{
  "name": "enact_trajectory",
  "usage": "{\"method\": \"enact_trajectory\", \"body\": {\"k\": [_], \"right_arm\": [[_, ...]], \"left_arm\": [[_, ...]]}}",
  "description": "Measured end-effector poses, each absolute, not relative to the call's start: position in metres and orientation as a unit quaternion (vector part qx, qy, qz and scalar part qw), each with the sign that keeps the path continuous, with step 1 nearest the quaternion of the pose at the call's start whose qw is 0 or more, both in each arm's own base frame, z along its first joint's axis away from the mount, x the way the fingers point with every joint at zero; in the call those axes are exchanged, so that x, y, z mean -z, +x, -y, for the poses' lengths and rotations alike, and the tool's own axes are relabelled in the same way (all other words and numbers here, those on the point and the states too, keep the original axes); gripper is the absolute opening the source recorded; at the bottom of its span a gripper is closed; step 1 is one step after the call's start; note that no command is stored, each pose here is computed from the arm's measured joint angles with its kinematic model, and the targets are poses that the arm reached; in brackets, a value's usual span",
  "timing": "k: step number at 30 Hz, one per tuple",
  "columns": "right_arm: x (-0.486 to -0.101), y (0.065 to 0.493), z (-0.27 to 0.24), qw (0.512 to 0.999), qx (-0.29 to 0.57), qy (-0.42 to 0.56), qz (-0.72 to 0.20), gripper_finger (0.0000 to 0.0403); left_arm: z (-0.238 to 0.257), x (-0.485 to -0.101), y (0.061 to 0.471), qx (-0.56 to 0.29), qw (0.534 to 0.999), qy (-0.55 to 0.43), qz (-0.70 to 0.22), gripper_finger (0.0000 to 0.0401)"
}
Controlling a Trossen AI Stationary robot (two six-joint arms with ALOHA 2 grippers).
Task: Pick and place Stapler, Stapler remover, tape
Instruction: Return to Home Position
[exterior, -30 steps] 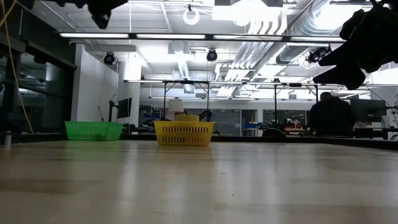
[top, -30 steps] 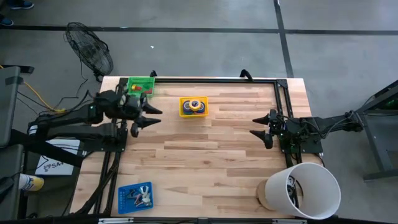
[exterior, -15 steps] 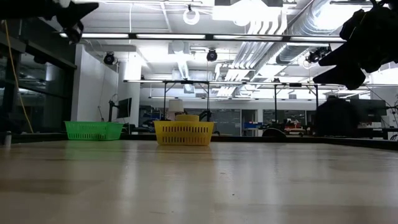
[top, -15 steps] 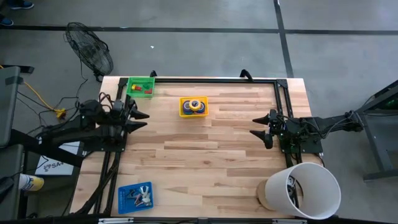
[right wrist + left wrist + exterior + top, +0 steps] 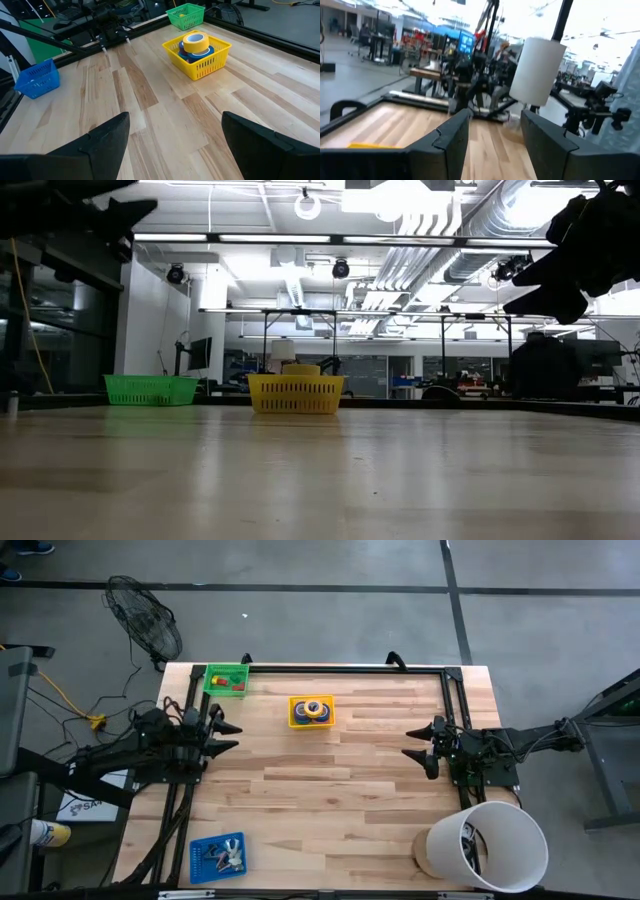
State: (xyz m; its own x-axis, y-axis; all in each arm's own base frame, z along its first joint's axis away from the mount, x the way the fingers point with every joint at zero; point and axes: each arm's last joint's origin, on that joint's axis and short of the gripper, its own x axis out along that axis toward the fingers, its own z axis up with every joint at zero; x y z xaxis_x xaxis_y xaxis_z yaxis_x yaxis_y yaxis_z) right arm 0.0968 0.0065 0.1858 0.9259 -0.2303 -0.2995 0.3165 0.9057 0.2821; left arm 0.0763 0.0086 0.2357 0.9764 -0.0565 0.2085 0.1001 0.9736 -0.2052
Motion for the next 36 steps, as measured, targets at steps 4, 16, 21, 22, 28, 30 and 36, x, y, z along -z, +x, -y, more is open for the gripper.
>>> {"method": "enact_trajectory", "body": {"k": [4,16,21,22,28,30,36], "right_arm": [[-0.186,0.097,-0.007,0.967,0.141,0.165,-0.131,0.0307],[-0.186,0.097,-0.007,0.967,0.141,0.165,-0.131,0.0307],[-0.186,0.097,-0.006,0.967,0.141,0.165,-0.131,0.0307],[-0.186,0.097,-0.007,0.967,0.141,0.165,-0.131,0.0307],[-0.186,0.097,-0.007,0.967,0.141,0.165,-0.131,0.0307],[-0.186,0.097,-0.007,0.967,0.141,0.165,-0.131,0.0307],[-0.186,0.097,-0.007,0.967,0.141,0.165,-0.131,0.0307]], "left_arm": [[-0.009,-0.227,0.081,0.041,0.987,-0.104,0.113,0.0177],[-0.013,-0.194,0.092,0.028,0.986,-0.104,0.131,0.0177],[-0.014,-0.189,0.093,0.009,0.988,-0.106,0.112,0.0177],[-0.014,-0.188,0.093,0.004,0.988,-0.107,0.108,0.0177],[-0.015,-0.182,0.095,-0.015,0.993,-0.089,0.076,0.0177],[-0.015,-0.180,0.095,-0.018,0.995,-0.068,0.069,0.0177],[-0.016,-0.181,0.095,-0.024,0.996,-0.055,0.067,0.0177]]}}
